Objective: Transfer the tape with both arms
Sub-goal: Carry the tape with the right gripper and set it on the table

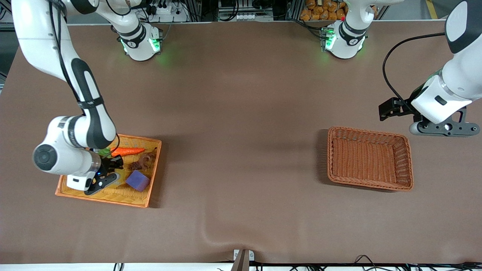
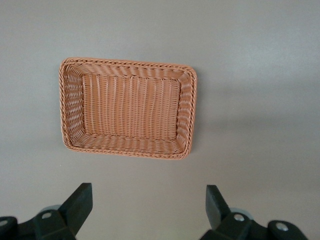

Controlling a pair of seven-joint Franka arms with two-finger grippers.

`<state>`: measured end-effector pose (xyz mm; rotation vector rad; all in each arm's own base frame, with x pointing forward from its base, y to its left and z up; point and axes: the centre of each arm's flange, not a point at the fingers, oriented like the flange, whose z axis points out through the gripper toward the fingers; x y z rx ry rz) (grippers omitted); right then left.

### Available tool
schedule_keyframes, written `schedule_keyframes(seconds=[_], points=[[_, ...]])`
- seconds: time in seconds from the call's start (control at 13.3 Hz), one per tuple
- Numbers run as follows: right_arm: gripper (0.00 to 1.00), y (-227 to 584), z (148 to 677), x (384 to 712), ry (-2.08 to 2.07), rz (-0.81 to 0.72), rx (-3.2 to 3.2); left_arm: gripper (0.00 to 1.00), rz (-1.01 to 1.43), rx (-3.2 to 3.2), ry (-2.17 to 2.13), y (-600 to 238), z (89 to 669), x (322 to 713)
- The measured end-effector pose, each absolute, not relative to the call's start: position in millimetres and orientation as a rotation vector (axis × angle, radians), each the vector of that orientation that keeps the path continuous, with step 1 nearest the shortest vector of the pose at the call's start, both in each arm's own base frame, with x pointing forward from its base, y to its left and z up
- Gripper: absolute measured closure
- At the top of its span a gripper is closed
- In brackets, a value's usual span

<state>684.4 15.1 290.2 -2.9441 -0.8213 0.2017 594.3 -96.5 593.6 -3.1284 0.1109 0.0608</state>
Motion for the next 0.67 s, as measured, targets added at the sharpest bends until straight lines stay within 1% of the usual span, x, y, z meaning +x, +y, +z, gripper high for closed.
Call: schedule_keyframes(seconds=[0.22,0.38,0.53,0.6,0.67], points=[[0.78,57.3,366.5,692.2,-0.729,0.251,-2.946,0.00,0.049,-3.130,0.157,-112.2,602.4,586.6],[0.78,121.5,391.7,682.9,-0.600,0.289,-2.978,0.00,0.059,-3.129,0.188,-123.9,598.7,585.8],[0.78,220.6,398.4,657.8,-0.439,0.315,-3.010,0.00,0.075,-3.129,0.190,-124.8,592.8,588.2],[0.78,275.2,398.5,638.5,-0.358,0.320,-3.027,0.00,0.081,-3.129,0.188,-124.0,590.5,589.4],[0.78,330.0,398.1,617.2,-0.275,0.292,-3.044,0.00,0.086,-3.129,0.186,-123.3,588.6,590.4]])
